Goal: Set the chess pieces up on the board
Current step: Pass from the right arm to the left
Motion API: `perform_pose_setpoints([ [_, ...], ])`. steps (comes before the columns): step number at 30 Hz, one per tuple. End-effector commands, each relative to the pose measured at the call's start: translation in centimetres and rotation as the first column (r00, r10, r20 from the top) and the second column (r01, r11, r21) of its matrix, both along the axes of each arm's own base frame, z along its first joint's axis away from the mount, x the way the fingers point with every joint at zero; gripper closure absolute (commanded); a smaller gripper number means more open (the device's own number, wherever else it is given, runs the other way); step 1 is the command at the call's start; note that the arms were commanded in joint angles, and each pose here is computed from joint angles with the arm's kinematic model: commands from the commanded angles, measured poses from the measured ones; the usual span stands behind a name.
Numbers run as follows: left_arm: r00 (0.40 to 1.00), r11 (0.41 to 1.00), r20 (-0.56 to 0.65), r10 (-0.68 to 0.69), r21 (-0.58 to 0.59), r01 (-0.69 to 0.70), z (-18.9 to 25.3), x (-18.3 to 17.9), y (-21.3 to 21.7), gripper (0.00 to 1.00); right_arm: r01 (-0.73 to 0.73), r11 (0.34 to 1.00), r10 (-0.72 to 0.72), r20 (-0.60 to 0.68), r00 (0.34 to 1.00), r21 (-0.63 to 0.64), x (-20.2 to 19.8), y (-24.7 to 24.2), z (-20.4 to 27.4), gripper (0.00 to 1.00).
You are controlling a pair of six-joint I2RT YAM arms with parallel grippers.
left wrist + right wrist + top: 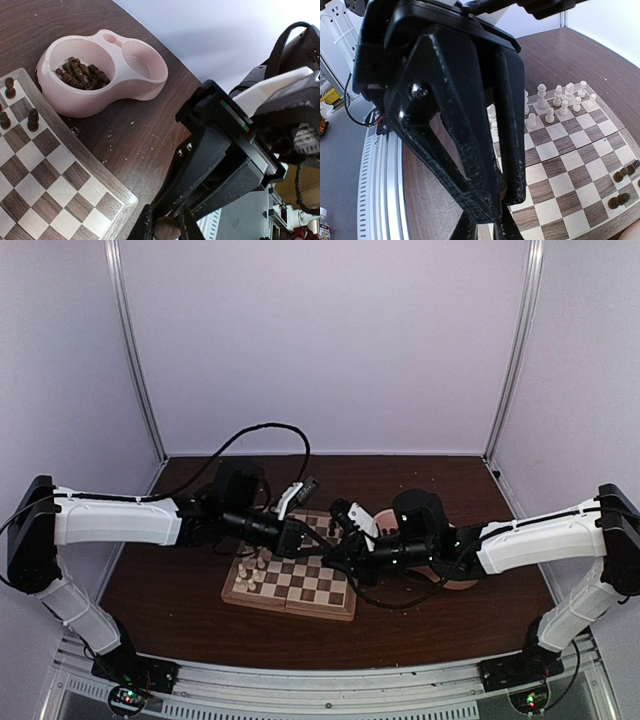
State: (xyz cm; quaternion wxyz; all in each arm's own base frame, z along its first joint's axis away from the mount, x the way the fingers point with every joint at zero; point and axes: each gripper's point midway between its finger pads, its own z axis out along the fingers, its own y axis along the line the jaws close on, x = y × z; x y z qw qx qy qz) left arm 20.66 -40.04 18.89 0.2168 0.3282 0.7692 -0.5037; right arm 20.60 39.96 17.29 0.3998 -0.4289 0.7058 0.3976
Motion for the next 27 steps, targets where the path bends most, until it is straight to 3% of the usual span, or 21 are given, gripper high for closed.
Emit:
perform_pose_setpoints([
  [1,0.999,0.999,0.047,-0.007,-0.039,0.009,2.1,0.2,-0.3,0.98,0.016,0.999,-0.017,0.039,0.999,0.031,0.5,0.3,1.6,0.94],
  [8,0.999,0.99,0.04,0.019,-0.137,-0.014,3.3,0.2,-0.2,1.0,0.052,0.992,-0.062,0.09,0.994,0.111,0.3,-1.2,3.4,0.64],
  [13,0.995,0.97,0.077,0.059,-0.239,-0.04,5.5,-0.1,0.5,1.0,0.077,0.982,-0.097,0.109,0.989,0.172,0.1,-2.2,4.4,0.54],
  [19,0.975,0.918,0.14,0.17,-0.382,-0.105,7.4,0.0,2.4,1.0,0.035,0.951,-0.028,-0.029,0.999,0.306,-0.9,-0.7,5.4,0.52],
  [27,0.976,0.868,0.148,0.163,-0.491,-0.071,8.4,-0.6,2.6,1.0,0.012,0.885,0.084,-0.186,0.979,0.464,-0.9,0.4,6.5,0.56],
])
